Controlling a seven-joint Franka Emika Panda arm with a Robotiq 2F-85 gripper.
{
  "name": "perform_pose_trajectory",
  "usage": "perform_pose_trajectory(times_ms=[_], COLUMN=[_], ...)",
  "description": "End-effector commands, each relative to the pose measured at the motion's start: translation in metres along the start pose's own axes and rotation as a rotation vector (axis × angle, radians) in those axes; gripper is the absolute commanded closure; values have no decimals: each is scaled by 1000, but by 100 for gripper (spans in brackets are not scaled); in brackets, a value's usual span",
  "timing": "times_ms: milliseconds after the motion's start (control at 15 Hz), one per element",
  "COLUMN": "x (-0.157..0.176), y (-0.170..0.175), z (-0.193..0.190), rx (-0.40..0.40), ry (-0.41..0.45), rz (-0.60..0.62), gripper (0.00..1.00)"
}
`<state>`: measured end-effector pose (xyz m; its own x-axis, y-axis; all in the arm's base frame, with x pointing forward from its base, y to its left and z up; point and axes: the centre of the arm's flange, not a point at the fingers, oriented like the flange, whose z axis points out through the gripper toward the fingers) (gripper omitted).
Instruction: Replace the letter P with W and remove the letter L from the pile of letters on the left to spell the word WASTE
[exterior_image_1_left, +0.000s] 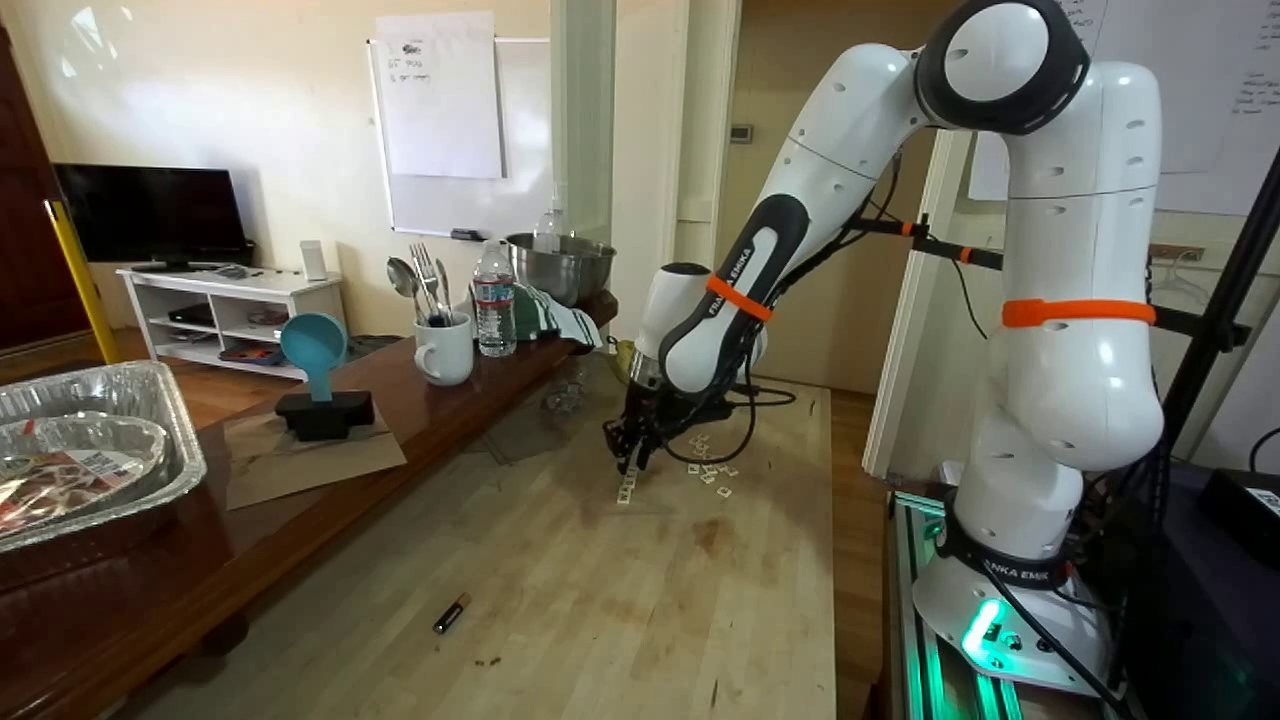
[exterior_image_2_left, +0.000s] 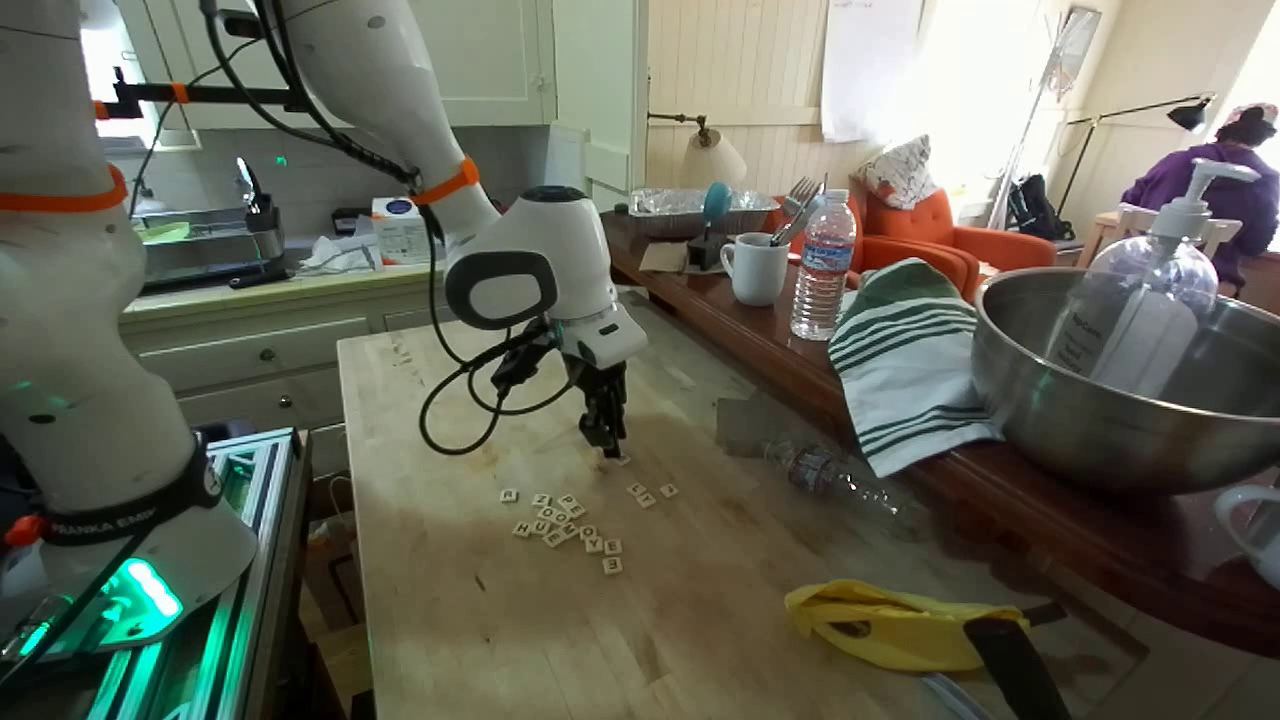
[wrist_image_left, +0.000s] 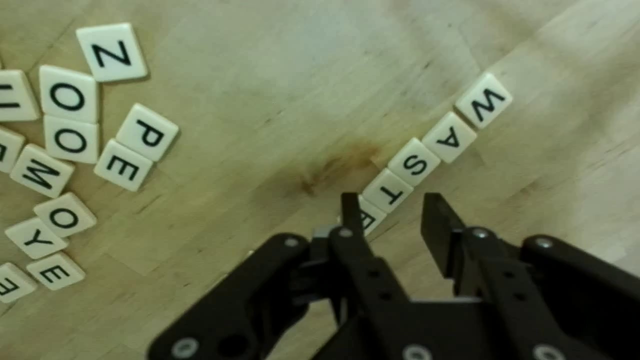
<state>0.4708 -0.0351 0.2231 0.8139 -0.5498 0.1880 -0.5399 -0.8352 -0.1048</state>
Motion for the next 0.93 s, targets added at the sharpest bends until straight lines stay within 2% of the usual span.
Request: perform_pose_trajectory(times_ms=[0, 267, 867], x=[-4, -6, -3], y=[-6, -13, -29], z=[-5, -4, -3], rx=[-15, -37, -118], ry=[-36, -71, -113], rz=[-132, -272, -573], gripper=[29, 1, 0])
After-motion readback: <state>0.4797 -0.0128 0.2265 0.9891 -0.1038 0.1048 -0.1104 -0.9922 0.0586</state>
